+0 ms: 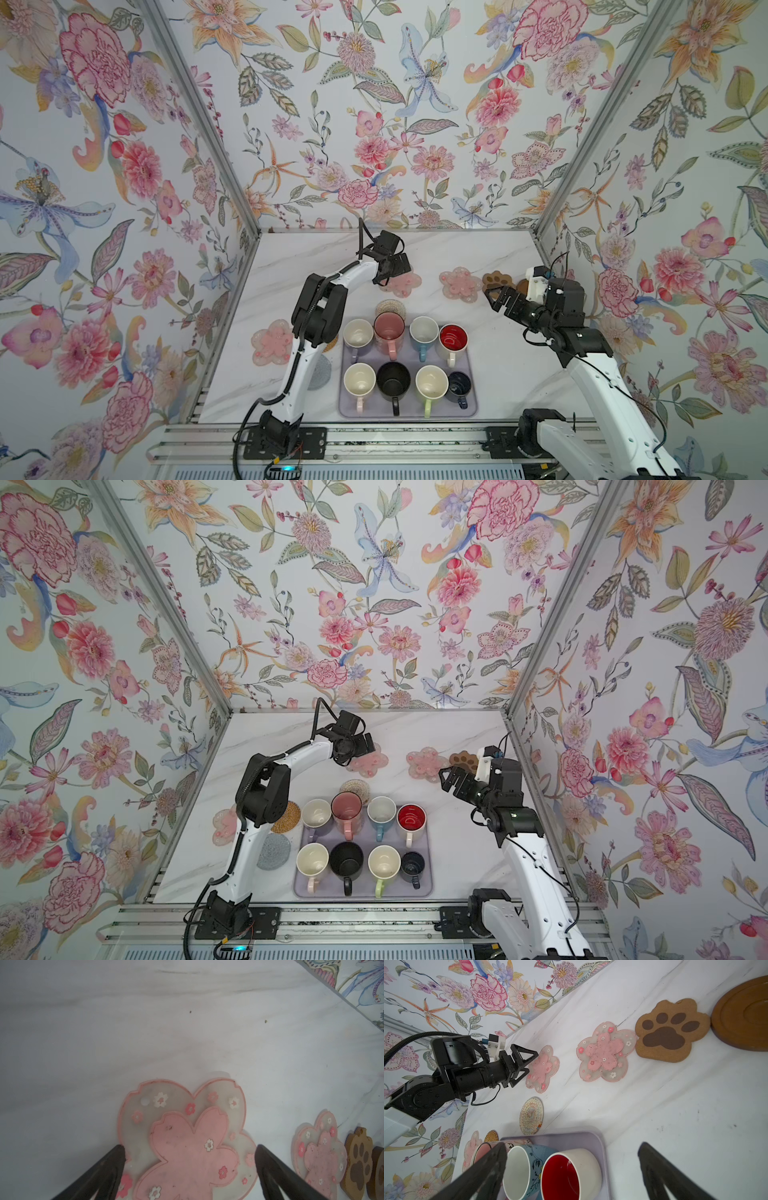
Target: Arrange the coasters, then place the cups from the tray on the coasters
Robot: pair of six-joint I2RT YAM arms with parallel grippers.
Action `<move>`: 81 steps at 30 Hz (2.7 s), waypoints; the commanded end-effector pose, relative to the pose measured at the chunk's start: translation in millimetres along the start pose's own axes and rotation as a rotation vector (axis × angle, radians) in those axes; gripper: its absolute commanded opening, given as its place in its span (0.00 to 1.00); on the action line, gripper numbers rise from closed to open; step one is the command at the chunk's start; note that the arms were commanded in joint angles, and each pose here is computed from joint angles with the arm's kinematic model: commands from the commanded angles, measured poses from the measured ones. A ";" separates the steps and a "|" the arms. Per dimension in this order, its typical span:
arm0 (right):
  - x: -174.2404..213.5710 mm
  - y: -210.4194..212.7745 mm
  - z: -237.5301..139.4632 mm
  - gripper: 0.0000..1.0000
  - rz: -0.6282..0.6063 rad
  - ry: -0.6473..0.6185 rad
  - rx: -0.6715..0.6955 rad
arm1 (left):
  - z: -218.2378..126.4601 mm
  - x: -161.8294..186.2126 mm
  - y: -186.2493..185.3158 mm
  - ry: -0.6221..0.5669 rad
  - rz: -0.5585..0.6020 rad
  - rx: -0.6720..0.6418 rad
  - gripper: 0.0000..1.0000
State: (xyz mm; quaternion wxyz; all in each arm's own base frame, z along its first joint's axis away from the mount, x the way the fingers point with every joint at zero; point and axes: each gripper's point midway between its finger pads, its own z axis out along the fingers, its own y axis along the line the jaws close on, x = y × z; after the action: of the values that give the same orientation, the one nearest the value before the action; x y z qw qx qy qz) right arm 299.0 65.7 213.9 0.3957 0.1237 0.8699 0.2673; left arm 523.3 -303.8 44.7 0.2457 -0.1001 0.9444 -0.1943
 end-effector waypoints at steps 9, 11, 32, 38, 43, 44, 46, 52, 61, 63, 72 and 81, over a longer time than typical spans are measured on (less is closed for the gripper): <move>3.9 -2.9 -0.5 0.99 0.011 0.018 0.005 | 7.4 9.9 -27.8 0.030 0.016 0.051 0.99; 4.1 -3.1 -0.5 0.99 0.011 0.018 0.006 | 6.6 10.3 -33.6 0.030 0.019 0.063 0.99; 5.4 -3.0 -3.3 0.99 0.014 0.014 0.001 | -11.2 -8.4 -10.7 -0.048 0.087 -0.092 0.99; 6.2 -2.7 -4.9 0.99 0.015 0.014 -0.001 | -3.1 -14.3 4.2 -0.033 0.096 -0.125 0.99; 5.8 -2.8 -6.1 0.99 0.018 0.011 0.000 | 5.0 -14.6 3.5 -0.022 0.103 -0.130 0.99; 5.9 -2.7 -6.2 0.99 0.017 0.010 -0.001 | 6.3 -14.5 3.0 -0.020 0.103 -0.129 0.99; 6.2 -3.0 -6.7 0.99 0.018 0.011 0.000 | 9.8 -13.6 2.1 -0.014 0.101 -0.126 0.99; 6.0 -4.1 -7.1 0.99 0.019 0.008 0.002 | 15.1 -11.9 2.9 -0.006 0.101 -0.125 0.99; 5.3 -5.0 -8.2 0.99 0.022 0.006 0.002 | 21.9 -9.2 1.6 0.004 0.092 -0.114 0.99; 4.5 -4.3 -8.8 0.99 0.020 0.005 0.000 | 23.4 -8.4 -0.7 0.007 0.091 -0.107 0.99; 1.7 -3.4 -11.7 0.99 0.021 -0.003 -0.003 | 29.3 -6.6 -9.8 0.009 0.100 -0.089 0.99; 1.1 -3.3 -13.6 0.99 0.024 -0.006 -0.005 | 35.0 0.6 -15.8 0.023 0.100 -0.072 0.99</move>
State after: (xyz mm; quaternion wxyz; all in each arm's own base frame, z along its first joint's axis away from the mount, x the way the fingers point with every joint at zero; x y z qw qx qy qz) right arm 292.4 57.9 218.3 0.3991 0.1347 0.8661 0.2693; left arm 549.0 -321.2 38.9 0.2594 -0.0699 0.9514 -0.1506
